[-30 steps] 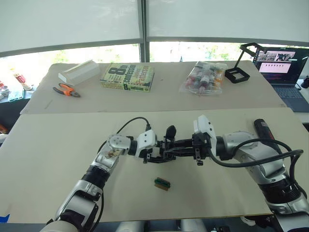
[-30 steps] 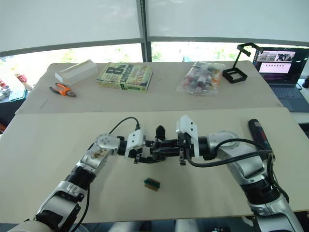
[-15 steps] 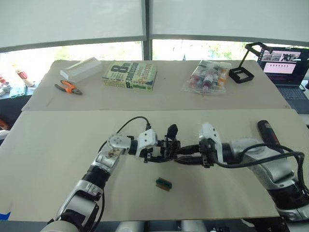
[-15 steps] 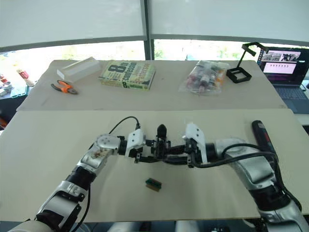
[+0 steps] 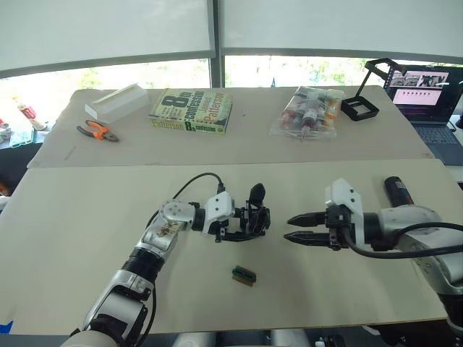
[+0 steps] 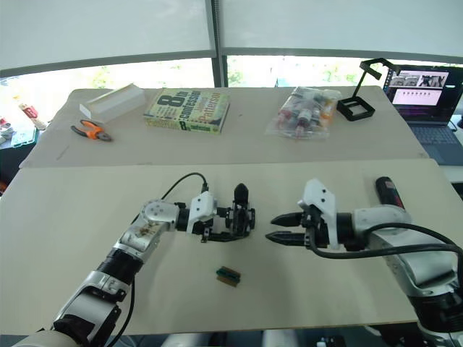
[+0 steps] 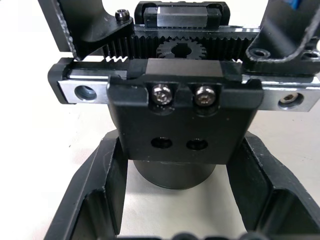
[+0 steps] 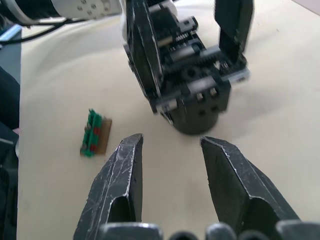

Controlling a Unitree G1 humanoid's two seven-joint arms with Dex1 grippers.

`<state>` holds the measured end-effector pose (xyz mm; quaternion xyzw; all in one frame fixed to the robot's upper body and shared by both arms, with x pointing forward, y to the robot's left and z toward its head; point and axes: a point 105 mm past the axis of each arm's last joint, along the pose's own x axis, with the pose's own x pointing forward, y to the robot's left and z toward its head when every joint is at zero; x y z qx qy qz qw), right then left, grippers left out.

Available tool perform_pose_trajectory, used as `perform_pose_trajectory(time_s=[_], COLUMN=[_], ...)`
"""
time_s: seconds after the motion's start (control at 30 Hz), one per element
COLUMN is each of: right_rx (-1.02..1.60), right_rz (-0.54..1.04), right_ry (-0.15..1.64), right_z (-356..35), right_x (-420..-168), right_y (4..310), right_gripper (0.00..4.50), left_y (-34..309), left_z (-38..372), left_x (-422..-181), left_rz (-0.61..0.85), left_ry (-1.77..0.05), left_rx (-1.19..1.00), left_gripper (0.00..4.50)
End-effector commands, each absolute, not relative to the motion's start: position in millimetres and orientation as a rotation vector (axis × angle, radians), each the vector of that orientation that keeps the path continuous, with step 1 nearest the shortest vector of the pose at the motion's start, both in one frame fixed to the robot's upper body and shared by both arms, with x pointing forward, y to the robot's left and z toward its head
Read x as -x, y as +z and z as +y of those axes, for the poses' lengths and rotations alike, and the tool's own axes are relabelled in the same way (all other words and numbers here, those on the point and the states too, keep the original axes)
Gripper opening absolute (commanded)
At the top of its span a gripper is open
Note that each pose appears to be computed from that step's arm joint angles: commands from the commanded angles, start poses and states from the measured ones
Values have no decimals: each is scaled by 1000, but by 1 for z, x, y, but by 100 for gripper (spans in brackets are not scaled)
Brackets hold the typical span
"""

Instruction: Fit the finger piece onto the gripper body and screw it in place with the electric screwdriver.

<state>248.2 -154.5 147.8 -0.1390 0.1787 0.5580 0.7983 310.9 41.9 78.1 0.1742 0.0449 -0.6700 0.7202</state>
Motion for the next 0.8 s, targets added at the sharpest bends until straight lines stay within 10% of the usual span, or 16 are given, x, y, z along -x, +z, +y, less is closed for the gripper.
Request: perform_pose_trajectory(time_s=[0.03, 0.17, 0.27, 0.53, 0.8], right_rx=[351, 375, 353, 316, 201], right_rz=[356, 476, 590, 874, 996], right_ry=[1144, 1005, 850, 360, 225], right_z=[-171, -210, -246, -367, -389], right_x=[-247, -247, -251, -263, -292], right_y=[166, 177, 183, 189, 169], right_gripper=[204, 323, 437, 447, 447], left_y=[81, 82, 90, 154, 217], left_z=[45, 68, 89, 123, 98], left_x=[-314, -309, -301, -253, -235], left_rz=[99, 129, 151, 211, 87], left_ry=[-1461, -1459, -1455, -1540, -1582], left_rx=[-403, -429, -431, -402, -378], left_gripper=[280, 450, 450, 450, 450])
